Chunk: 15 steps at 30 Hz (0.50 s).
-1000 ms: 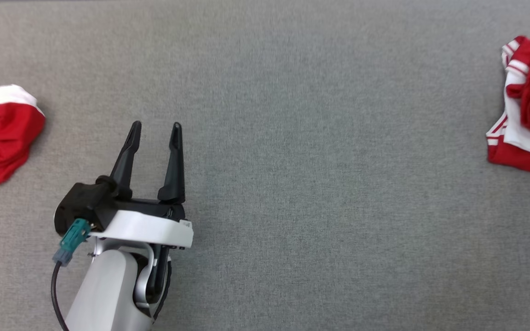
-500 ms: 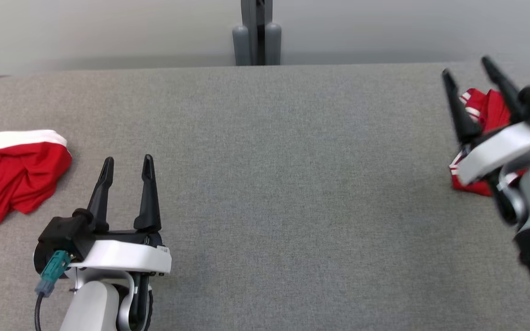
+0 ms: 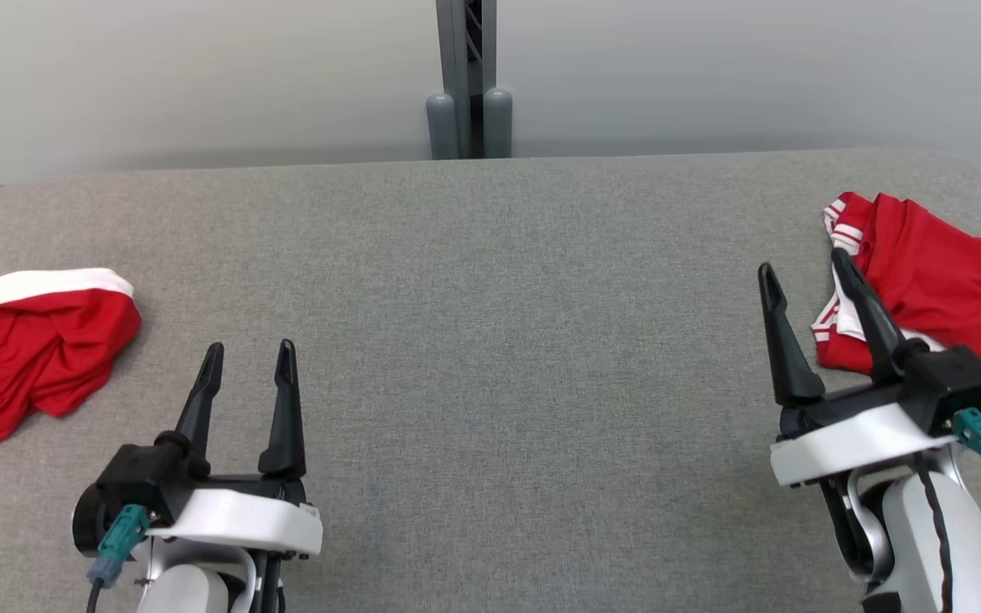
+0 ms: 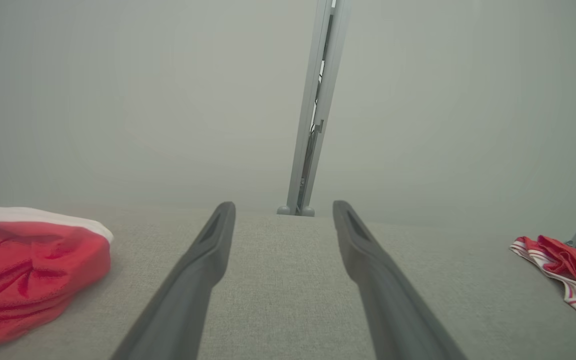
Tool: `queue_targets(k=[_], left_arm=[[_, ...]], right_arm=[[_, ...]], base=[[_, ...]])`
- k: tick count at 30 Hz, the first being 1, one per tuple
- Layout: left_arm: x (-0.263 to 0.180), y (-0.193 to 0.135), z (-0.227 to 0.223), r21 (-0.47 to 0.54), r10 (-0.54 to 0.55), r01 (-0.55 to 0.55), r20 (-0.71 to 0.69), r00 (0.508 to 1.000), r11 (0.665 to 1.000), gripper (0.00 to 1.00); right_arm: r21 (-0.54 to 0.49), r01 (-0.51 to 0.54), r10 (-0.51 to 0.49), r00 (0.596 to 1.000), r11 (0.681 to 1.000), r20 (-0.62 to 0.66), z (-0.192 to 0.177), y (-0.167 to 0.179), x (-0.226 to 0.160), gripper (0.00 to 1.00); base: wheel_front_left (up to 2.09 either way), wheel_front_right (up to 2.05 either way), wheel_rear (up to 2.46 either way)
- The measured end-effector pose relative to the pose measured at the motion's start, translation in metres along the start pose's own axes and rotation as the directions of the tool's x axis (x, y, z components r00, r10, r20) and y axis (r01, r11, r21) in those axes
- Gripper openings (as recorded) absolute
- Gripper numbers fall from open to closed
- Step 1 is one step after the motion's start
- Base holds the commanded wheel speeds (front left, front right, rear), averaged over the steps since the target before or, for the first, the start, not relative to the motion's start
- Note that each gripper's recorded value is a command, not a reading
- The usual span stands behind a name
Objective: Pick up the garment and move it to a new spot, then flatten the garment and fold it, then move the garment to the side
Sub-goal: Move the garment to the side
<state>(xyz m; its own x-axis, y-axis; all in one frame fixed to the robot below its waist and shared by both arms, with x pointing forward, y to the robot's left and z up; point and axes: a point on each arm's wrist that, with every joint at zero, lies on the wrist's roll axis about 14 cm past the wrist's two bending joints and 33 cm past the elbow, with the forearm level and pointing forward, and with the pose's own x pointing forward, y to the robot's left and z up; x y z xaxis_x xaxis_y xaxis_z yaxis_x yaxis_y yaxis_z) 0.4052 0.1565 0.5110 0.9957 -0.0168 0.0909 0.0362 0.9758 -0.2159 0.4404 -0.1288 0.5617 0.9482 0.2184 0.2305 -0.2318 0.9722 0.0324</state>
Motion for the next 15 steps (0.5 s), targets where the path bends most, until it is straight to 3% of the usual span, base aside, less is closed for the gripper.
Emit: queue_targets(k=[15], left_arm=[[-0.016, -0.011, -0.011, -0.006, -0.024, 0.024, -0.041, 0.999, 1.0, 1.0]], right_arm=[[0.077, 0.078, -0.071, 0.993, 0.994, -0.093, -0.028, -0.009, -0.039, 1.0]], base=[[0.0, 0.0, 0.0]])
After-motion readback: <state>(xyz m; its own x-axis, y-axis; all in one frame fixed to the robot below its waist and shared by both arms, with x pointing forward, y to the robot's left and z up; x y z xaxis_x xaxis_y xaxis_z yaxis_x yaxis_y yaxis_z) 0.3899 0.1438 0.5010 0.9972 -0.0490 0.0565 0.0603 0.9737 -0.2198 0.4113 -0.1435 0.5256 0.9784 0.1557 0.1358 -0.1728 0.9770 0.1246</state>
